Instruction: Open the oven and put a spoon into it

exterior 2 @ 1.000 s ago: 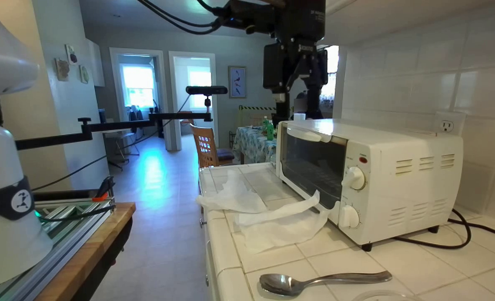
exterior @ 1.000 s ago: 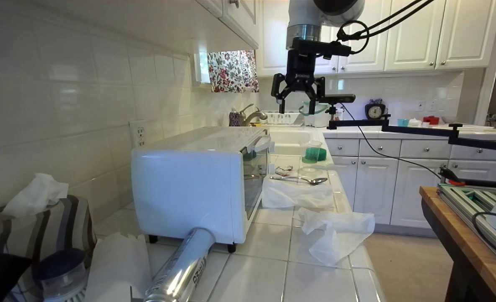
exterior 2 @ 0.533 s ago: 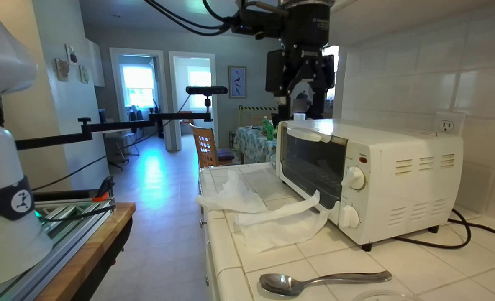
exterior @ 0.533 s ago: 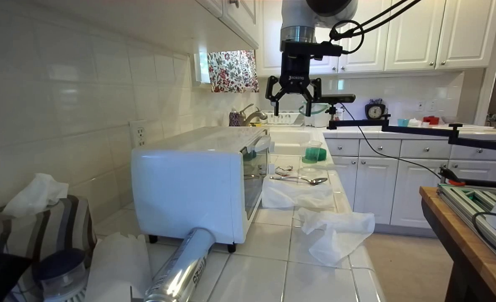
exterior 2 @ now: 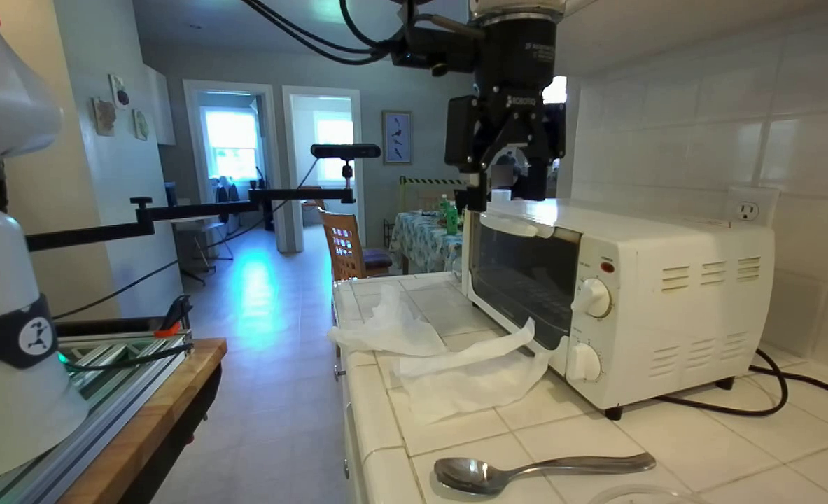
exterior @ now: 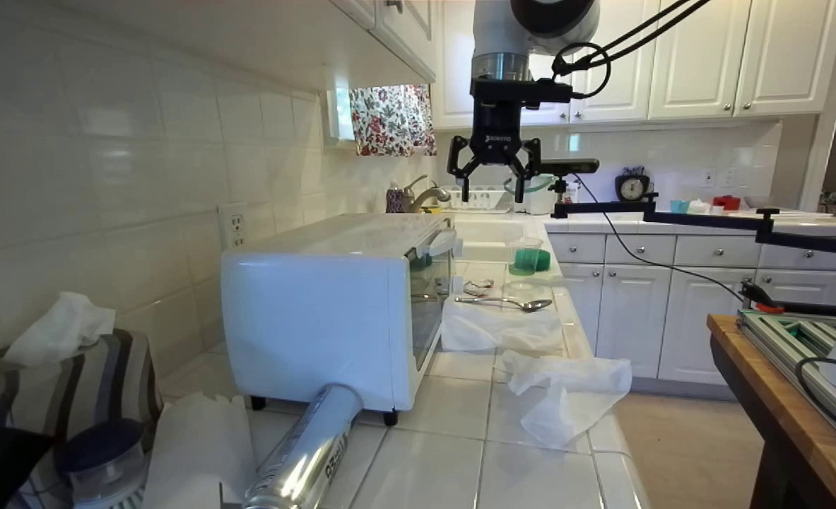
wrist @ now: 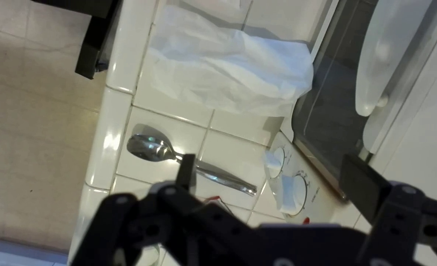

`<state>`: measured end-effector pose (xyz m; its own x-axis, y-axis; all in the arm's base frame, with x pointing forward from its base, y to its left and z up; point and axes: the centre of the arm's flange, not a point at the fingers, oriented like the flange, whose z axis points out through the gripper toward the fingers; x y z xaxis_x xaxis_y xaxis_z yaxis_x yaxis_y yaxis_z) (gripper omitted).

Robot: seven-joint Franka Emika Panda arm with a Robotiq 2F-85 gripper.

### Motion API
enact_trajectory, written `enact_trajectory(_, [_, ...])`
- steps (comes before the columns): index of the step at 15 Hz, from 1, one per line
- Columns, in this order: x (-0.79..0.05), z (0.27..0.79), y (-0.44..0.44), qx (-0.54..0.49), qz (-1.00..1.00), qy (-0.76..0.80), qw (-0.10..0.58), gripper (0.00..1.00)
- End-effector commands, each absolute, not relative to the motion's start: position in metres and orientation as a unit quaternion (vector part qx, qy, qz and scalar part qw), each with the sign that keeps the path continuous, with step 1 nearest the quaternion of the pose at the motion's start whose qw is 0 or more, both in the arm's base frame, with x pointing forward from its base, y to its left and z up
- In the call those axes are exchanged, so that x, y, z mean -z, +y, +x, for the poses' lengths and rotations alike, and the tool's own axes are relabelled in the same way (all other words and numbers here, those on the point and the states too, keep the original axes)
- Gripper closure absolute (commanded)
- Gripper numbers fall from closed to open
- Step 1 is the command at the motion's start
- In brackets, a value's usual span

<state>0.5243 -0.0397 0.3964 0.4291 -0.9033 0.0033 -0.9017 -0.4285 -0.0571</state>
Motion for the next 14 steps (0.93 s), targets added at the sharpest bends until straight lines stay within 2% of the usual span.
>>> enact_trajectory(1, [-0.388,0.533,-0.028,0.016,-0.83,0.558,0.028,0.0])
enact_trajectory(14, [-0.37,0.541,0.002,0.015,-0.803,0.595,0.033,0.0])
